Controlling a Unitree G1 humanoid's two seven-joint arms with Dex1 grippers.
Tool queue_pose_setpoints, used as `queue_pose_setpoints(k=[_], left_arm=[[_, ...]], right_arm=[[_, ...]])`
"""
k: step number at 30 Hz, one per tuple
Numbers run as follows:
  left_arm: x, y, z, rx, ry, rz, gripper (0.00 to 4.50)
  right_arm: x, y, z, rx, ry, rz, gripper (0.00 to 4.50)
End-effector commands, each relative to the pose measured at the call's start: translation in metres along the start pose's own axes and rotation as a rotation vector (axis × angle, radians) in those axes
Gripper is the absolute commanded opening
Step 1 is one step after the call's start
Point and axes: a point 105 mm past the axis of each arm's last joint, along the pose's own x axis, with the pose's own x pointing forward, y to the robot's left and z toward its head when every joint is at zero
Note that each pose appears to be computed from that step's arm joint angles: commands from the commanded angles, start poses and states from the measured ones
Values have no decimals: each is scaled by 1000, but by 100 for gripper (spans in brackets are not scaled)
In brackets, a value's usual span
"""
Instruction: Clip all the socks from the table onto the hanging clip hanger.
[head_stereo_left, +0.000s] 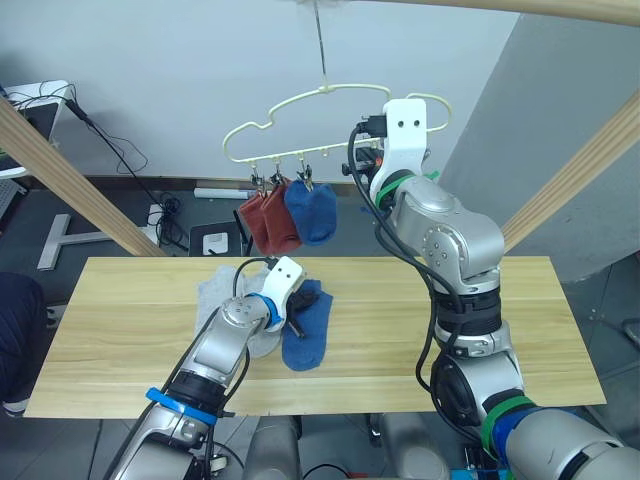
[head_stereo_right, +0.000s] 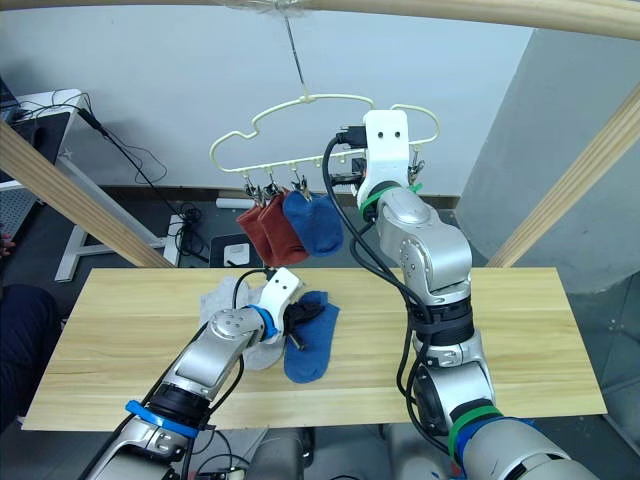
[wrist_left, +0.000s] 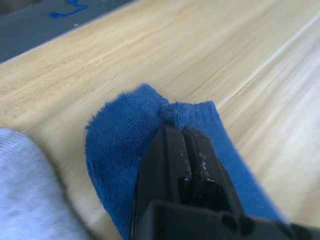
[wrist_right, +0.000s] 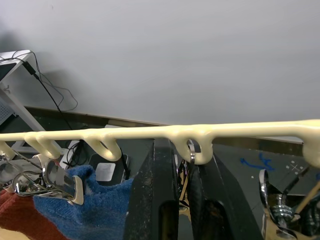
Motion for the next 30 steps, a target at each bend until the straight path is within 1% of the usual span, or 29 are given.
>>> queue_pose_setpoints(k=[1,6,13,19,26,30], left_arm=[[-10,-2,22,-47,-99,-33,4],[-33,0,56,-120,-274,-55,4],[-46,0,89,-151,-400,-73,4],[-50,-1,105,-158,-451,-86,4],[-45,6,134,-129,-536,-44,4],[-42,6,143,-115,-558,-37,4]], right_arm=[[-7,5,20,8,-76,19,0],[-8,7,19,14,-71,28,0],[-9,9,21,29,-66,39,0],[-10,11,22,42,-62,49,0],[-11,12,22,51,-46,55,0],[-11,13,22,55,-42,57,0]])
